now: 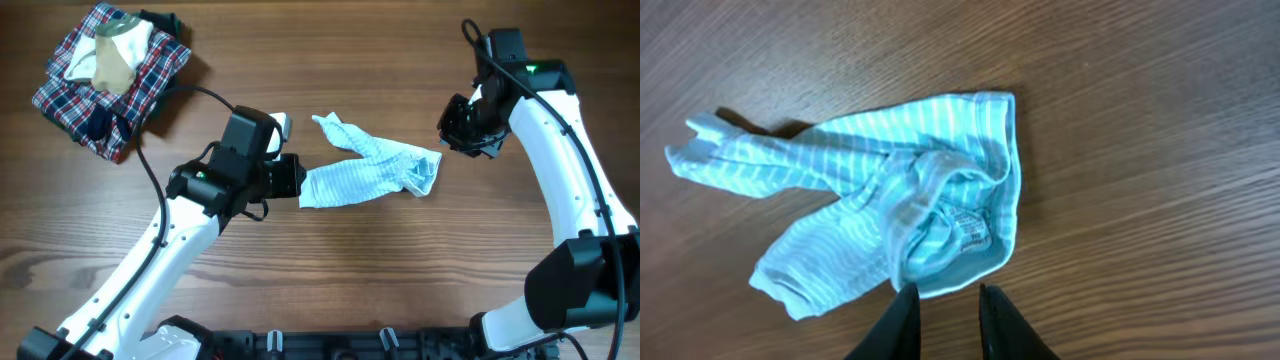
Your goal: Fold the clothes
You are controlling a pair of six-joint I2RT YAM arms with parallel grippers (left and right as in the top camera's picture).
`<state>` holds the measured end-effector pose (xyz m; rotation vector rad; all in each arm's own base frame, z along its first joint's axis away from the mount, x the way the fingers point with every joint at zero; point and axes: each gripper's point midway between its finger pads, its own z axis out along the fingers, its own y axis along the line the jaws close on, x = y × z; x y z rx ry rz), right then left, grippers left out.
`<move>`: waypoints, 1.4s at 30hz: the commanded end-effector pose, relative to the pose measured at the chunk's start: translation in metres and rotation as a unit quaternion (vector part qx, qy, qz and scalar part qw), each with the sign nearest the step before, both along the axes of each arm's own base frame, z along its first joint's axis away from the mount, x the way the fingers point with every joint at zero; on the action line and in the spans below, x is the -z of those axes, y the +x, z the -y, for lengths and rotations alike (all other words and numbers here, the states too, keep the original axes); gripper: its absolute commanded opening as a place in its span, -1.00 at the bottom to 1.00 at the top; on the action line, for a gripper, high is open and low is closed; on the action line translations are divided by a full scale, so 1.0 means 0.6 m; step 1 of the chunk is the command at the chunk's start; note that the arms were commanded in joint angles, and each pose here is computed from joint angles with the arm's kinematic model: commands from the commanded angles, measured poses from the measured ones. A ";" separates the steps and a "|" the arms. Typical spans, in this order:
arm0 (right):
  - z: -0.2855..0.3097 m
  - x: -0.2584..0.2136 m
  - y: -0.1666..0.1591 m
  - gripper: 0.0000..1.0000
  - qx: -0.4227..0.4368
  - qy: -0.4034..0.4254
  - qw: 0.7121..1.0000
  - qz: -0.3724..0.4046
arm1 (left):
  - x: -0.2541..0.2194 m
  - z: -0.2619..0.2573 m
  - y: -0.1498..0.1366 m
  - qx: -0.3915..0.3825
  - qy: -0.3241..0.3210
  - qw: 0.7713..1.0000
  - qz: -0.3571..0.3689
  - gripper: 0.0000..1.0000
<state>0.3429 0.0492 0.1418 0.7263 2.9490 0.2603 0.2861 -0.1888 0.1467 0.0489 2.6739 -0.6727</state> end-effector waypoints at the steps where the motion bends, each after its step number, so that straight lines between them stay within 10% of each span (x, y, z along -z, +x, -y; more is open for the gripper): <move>1: 0.005 -0.004 0.004 -0.60 -0.008 -0.011 1.000 0.006 | -0.011 0.009 0.006 0.007 -0.009 1.000 0.012 -0.57; 8: -0.054 -0.027 0.054 -0.23 -0.098 0.068 0.989 0.088 | 0.002 0.027 0.051 0.013 -0.012 0.999 0.046 -0.58; 12: -0.070 -0.013 0.040 0.35 -0.137 0.063 0.986 0.076 | 0.087 0.029 0.054 0.036 0.026 0.999 -0.006 0.05; 25: -0.126 0.084 -0.034 0.15 -0.091 0.177 0.980 -0.011 | 0.067 0.055 0.189 0.066 0.009 0.983 0.170 0.33; 39: -0.098 0.135 -0.055 0.23 -0.057 0.081 0.994 -0.037 | 0.114 0.022 0.199 0.046 0.024 0.990 0.134 0.34; 42: -0.098 0.148 -0.060 -0.01 -0.057 0.082 0.994 -0.038 | 0.114 0.022 0.199 0.046 0.024 0.990 0.134 0.36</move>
